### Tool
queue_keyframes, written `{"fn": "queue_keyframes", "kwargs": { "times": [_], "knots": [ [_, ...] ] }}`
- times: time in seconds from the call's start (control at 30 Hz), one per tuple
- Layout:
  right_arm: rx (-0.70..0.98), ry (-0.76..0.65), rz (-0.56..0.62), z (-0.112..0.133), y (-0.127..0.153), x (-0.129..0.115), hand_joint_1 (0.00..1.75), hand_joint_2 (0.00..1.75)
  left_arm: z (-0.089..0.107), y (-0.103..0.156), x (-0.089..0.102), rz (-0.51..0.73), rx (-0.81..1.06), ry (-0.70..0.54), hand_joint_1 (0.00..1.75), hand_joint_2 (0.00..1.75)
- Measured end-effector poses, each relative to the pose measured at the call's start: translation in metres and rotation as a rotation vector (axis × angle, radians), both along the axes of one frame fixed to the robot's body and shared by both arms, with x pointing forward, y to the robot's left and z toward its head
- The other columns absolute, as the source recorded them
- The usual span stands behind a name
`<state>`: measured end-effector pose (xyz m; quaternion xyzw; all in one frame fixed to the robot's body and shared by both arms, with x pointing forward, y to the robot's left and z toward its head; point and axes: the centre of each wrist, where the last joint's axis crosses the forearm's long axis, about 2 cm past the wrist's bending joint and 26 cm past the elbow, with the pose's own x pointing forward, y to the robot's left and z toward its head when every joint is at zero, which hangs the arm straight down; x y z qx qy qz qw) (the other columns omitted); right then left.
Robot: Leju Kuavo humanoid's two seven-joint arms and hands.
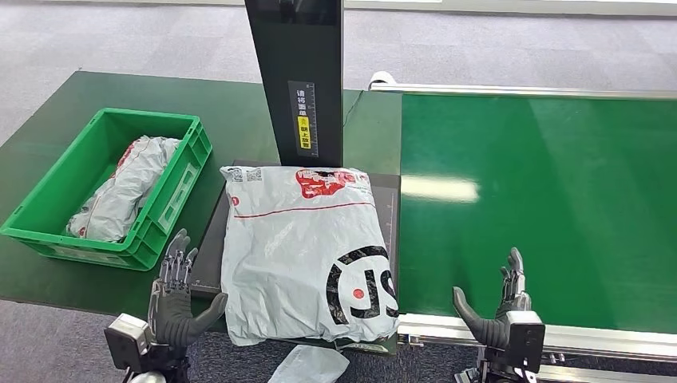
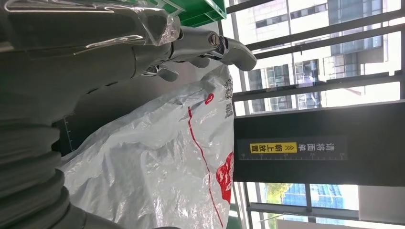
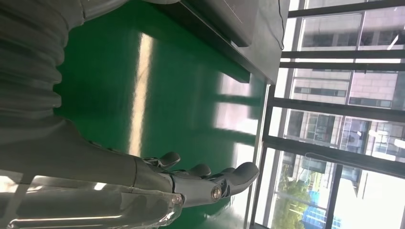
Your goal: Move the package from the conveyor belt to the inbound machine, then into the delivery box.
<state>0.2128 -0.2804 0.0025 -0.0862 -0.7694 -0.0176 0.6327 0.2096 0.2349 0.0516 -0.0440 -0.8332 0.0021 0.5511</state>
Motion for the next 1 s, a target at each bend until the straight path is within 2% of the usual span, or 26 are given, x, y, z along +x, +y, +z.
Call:
{"fn": "queue_keyframes", "kwargs": {
  "times": [0.27, 1.0],
  "knots": [
    [0.005, 0.016, -0.034, -0.0039, -0.0024, -0.002, 0.0, 1.75, -0.0014, -0.0011, -0.0002, -0.007, 0.015, 0.006, 0.0, 1.75],
    [0.001, 0.026, -0.027, -0.0063, -0.0042, 0.0025, 0.0, 1.75, -0.0012, -0.0011, 0.0003, 0.004, -0.011, 0.006, 0.0, 1.75]
  ]
}}
